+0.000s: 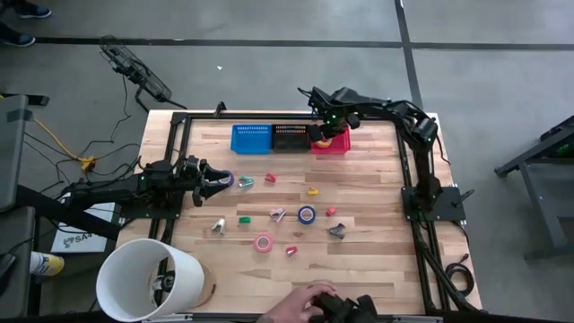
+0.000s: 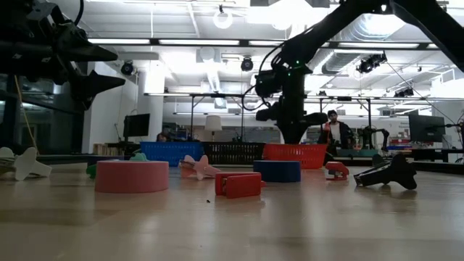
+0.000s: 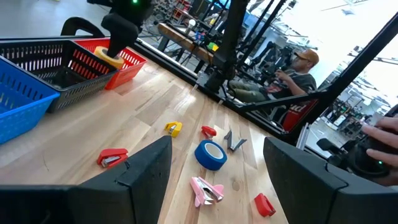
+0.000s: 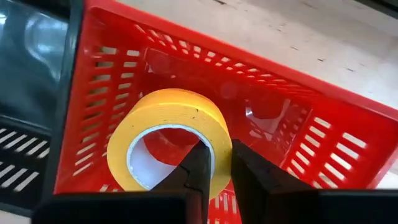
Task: Pick and place Stapler, Stapler remover, tape
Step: Put the yellow tape into the red bin, then put the bottom blue tape into the red bin
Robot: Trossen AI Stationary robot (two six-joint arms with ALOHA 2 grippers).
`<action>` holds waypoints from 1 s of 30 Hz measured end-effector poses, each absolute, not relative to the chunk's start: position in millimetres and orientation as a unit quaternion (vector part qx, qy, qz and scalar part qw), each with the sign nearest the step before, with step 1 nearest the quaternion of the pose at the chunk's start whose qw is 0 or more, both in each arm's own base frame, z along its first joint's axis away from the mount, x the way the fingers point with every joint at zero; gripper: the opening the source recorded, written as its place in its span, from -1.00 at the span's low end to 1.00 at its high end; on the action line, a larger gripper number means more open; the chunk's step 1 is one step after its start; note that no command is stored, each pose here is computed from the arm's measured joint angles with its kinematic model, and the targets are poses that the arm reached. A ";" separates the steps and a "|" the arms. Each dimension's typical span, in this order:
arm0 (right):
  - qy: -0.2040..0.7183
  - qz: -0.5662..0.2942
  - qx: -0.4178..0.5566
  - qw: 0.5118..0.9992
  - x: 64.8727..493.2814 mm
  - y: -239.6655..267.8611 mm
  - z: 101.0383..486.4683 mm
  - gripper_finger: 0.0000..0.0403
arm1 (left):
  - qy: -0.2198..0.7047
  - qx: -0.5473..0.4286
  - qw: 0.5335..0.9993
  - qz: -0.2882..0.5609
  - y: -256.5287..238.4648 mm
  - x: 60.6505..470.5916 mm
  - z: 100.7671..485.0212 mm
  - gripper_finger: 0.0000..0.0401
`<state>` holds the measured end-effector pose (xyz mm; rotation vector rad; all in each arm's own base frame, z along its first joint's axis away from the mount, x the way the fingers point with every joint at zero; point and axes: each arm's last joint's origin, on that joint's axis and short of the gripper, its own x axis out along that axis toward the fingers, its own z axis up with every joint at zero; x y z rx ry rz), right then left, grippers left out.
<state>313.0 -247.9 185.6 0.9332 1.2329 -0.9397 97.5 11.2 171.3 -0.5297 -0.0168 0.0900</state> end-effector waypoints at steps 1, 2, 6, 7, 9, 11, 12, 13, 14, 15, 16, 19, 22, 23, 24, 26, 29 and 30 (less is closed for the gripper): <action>0.533 -0.409 0.405 0.620 313.4 -248.4 185.7 -0.75 | -0.008 -0.262 0.964 0.044 11.2 97.5 171.2 0.24; 0.531 -0.411 0.404 0.622 313.9 -248.8 185.9 -0.74 | -0.008 -0.262 0.964 0.044 11.2 97.5 171.2 0.24; 0.527 -0.415 0.404 0.622 314.3 -249.4 186.1 -0.72 | -0.008 -0.262 0.964 0.045 11.2 97.5 171.2 0.24; 0.526 -0.415 0.404 0.623 314.9 -249.7 185.2 -0.73 | -0.008 -0.262 0.964 0.044 11.2 97.5 171.2 0.24; 0.527 -0.410 0.405 0.625 315.6 -249.9 184.0 -0.74 | -0.008 -0.262 0.964 0.044 11.2 97.5 171.2 0.24; 0.531 -0.406 0.406 0.623 317.2 -249.7 180.1 -0.73 | -0.008 -0.262 0.964 0.044 11.2 97.5 171.2 0.24; 0.531 -0.404 0.408 0.624 317.7 -249.8 179.0 -0.72 | -0.008 -0.262 0.964 0.044 11.2 97.5 171.2 0.24; 0.530 -0.401 0.411 0.624 318.2 -249.9 178.3 -0.71 | -0.008 -0.262 0.964 0.045 11.2 97.5 171.3 0.24; 0.530 -0.398 0.412 0.625 318.9 -250.3 176.7 -0.70 | -0.008 -0.262 0.964 0.045 11.2 97.5 171.2 0.24; 0.530 -0.395 0.415 0.625 319.4 -250.3 175.9 -0.68 | -0.008 -0.262 0.964 0.044 11.2 97.5 171.3 0.24; 0.530 -0.394 0.416 0.625 319.7 -250.3 175.3 -0.67 | -0.008 -0.262 0.964 0.045 11.2 97.5 171.2 0.24; 0.530 -0.393 0.415 0.627 320.4 -250.1 174.7 -0.63 | -0.008 -0.262 0.964 0.044 11.2 97.5 171.2 0.24; 0.526 -0.392 0.415 0.630 321.0 -250.5 175.0 -0.57 | -0.008 -0.262 0.964 0.045 11.2 97.5 171.2 0.24; 0.526 -0.391 0.416 0.630 321.2 -250.5 174.9 -0.54 | -0.008 -0.262 0.964 0.044 11.2 97.5 171.3 0.24; 0.526 -0.391 0.416 0.630 321.2 -250.5 175.0 -0.52 | -0.008 -0.262 0.964 0.044 11.2 97.5 171.2 0.24; 0.526 -0.387 0.415 0.634 321.5 -250.6 175.2 -0.46 | -0.008 -0.262 0.964 0.044 11.2 97.5 171.2 0.24; 0.527 -0.381 0.417 0.635 321.7 -250.3 175.2 -0.38 | -0.008 -0.262 0.964 0.044 11.2 97.5 171.2 0.24; 0.527 -0.381 0.417 0.635 321.7 -250.3 175.2 -0.35 | -0.008 -0.262 0.964 0.044 11.2 97.5 171.3 0.24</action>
